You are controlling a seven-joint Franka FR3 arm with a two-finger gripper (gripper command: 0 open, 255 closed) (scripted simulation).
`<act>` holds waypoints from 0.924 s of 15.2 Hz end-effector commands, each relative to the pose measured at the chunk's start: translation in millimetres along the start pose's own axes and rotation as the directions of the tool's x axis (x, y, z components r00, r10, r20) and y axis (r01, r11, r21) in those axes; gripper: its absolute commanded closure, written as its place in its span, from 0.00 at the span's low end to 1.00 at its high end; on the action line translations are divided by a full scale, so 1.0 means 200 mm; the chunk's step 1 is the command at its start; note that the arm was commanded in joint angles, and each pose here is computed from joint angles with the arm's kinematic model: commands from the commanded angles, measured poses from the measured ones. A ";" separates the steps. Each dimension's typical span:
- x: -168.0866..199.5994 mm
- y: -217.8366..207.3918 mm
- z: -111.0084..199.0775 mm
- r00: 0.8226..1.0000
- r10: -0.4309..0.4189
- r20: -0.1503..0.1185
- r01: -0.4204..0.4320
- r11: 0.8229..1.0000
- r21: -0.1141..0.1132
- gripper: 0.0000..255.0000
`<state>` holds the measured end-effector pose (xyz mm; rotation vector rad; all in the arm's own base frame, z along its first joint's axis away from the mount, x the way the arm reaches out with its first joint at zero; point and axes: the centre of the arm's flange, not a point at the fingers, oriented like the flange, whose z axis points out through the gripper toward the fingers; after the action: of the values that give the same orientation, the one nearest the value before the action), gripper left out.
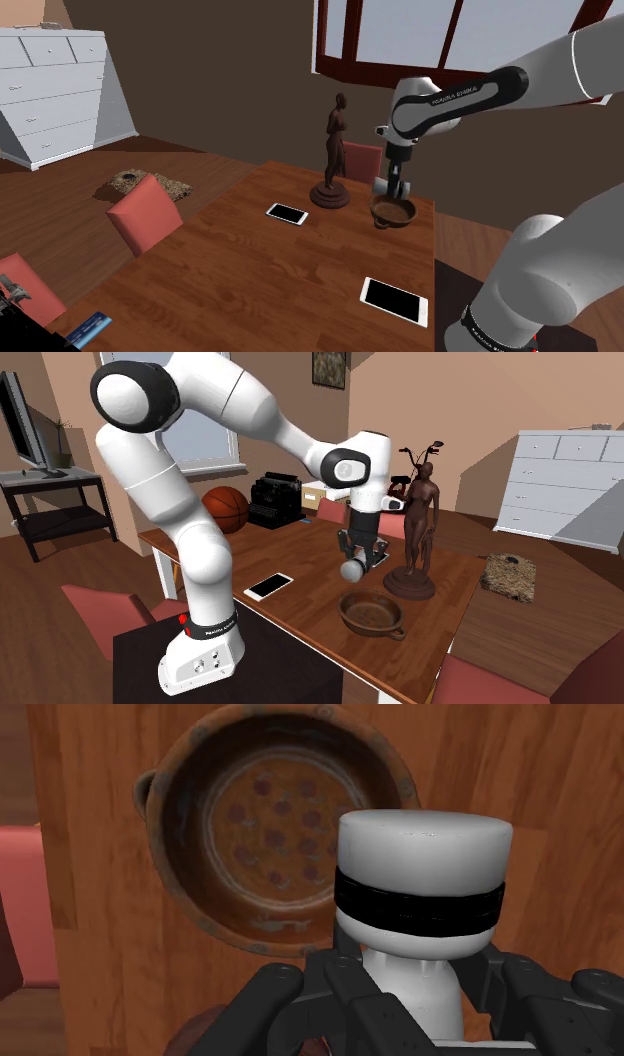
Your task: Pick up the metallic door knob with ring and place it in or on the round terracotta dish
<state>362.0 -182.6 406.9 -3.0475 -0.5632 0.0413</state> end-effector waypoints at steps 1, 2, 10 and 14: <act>-0.07 0.12 0.00 1.000 -0.002 0.000 0.002 1.000 0.000 1.00; -0.10 0.17 -0.01 1.000 -0.002 0.000 0.002 1.000 0.000 1.00; -0.13 0.26 0.15 1.000 -0.002 0.000 0.002 1.000 0.000 1.00; -0.13 0.26 0.25 1.000 -0.002 0.000 0.002 1.000 0.000 1.00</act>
<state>354.4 -237.9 358.6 -3.0463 -0.5654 0.0426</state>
